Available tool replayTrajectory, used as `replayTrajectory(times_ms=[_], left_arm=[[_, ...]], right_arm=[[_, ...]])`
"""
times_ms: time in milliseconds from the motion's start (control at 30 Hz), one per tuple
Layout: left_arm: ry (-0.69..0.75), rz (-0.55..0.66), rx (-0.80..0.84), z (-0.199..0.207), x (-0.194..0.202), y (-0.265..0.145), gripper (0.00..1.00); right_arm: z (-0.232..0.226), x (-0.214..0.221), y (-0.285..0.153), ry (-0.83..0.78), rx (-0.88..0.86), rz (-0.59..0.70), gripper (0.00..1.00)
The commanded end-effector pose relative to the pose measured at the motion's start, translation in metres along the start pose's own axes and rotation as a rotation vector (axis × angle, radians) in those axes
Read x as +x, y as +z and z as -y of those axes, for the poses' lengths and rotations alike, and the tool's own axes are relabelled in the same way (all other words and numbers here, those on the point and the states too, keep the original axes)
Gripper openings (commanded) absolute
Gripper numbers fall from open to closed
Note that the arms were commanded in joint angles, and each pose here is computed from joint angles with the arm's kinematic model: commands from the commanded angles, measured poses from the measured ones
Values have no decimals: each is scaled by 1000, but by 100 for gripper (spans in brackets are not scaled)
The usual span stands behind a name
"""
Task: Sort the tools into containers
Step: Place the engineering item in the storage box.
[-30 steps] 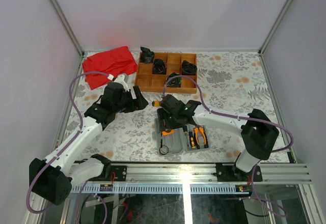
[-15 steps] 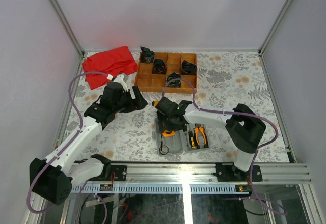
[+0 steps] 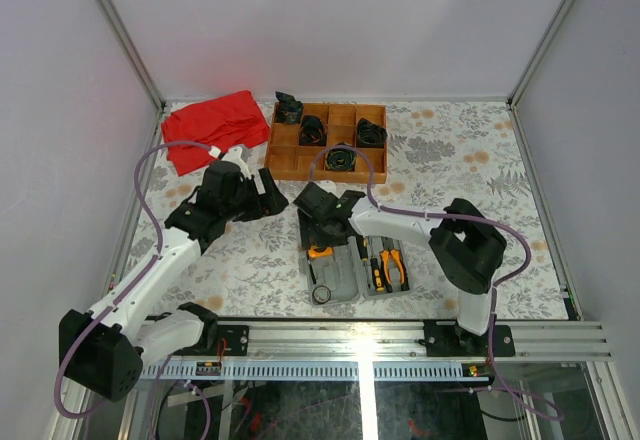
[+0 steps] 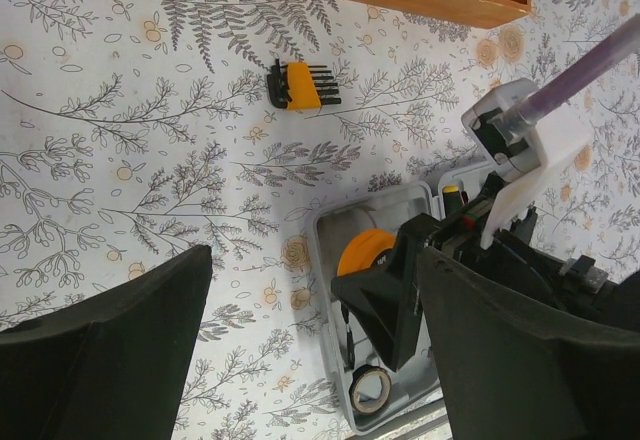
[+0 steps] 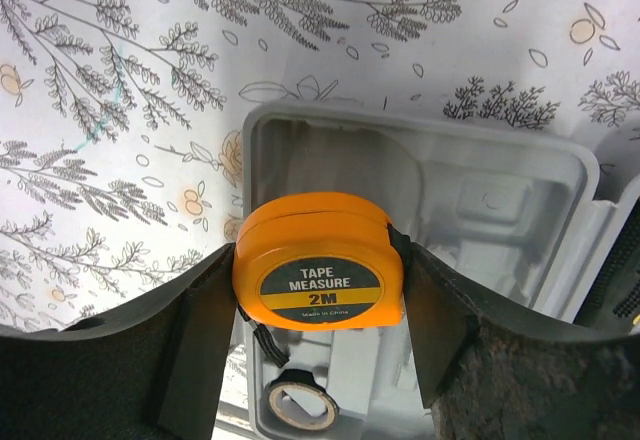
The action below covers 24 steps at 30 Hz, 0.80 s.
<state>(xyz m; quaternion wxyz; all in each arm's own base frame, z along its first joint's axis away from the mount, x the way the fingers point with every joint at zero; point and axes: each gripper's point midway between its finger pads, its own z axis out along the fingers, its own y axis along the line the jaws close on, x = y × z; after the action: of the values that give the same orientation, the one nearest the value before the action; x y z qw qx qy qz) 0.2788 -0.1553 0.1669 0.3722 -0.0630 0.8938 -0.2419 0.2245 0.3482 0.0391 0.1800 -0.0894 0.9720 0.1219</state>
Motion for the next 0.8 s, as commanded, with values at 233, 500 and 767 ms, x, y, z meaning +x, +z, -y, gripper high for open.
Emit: replayTrajectory(times_ms=[233, 500, 767], left_arm=[[8, -20, 2, -4, 4, 4, 82], [6, -22, 1, -5, 4, 4, 82], [-2, -31, 5, -5, 6, 5, 82]], right_arm=[[1, -17, 7, 30, 67, 41, 35], [-1, -17, 7, 29, 56, 40, 56], [-4, -24, 1, 26, 41, 64, 65]])
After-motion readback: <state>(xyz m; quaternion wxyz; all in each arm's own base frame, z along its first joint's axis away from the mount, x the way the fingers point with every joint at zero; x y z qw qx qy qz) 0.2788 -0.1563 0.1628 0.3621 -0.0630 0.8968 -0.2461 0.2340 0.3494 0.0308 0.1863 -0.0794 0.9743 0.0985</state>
